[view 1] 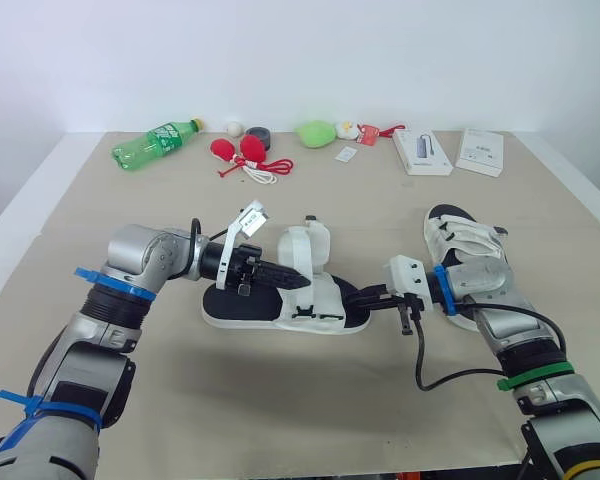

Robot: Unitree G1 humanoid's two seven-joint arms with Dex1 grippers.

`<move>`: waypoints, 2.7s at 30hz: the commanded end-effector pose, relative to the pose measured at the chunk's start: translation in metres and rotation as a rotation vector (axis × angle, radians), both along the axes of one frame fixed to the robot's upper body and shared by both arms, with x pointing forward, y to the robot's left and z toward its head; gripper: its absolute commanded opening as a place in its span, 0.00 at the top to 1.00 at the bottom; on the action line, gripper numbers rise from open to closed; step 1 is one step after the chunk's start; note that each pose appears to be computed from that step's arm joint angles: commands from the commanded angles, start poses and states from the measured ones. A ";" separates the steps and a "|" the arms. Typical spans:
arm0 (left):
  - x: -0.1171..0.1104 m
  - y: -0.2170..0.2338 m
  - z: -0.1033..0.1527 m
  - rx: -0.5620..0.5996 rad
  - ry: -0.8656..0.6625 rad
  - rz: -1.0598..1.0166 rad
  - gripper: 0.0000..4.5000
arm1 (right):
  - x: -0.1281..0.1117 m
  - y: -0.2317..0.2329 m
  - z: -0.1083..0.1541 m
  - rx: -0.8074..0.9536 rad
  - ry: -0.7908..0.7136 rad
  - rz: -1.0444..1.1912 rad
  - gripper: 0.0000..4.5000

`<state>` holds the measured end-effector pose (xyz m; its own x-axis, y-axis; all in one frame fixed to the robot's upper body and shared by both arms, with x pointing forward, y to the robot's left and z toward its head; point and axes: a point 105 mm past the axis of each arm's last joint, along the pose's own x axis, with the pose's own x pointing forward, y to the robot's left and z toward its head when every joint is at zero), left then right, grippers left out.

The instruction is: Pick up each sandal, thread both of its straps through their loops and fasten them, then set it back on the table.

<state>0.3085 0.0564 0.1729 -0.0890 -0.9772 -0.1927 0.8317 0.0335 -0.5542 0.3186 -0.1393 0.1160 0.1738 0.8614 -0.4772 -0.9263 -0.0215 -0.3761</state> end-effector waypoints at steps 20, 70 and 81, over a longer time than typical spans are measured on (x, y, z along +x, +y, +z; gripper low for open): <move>-0.007 0.005 -0.008 0.064 -0.073 -0.100 0.98 | 0.000 -0.005 -0.004 -0.046 0.006 -0.004 1.00; -0.015 0.000 -0.011 0.062 -0.029 -0.082 0.98 | -0.002 -0.004 -0.008 -0.062 0.009 0.014 1.00; -0.019 -0.003 -0.018 0.099 -0.102 -0.134 0.98 | 0.000 -0.005 -0.007 -0.064 0.006 0.010 1.00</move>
<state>0.2946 0.0540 0.1542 -0.1636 -0.9430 -0.2898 0.8709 0.0000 -0.4914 0.3196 -0.1386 0.1166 0.1708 0.8535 -0.4923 -0.9179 -0.0438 -0.3943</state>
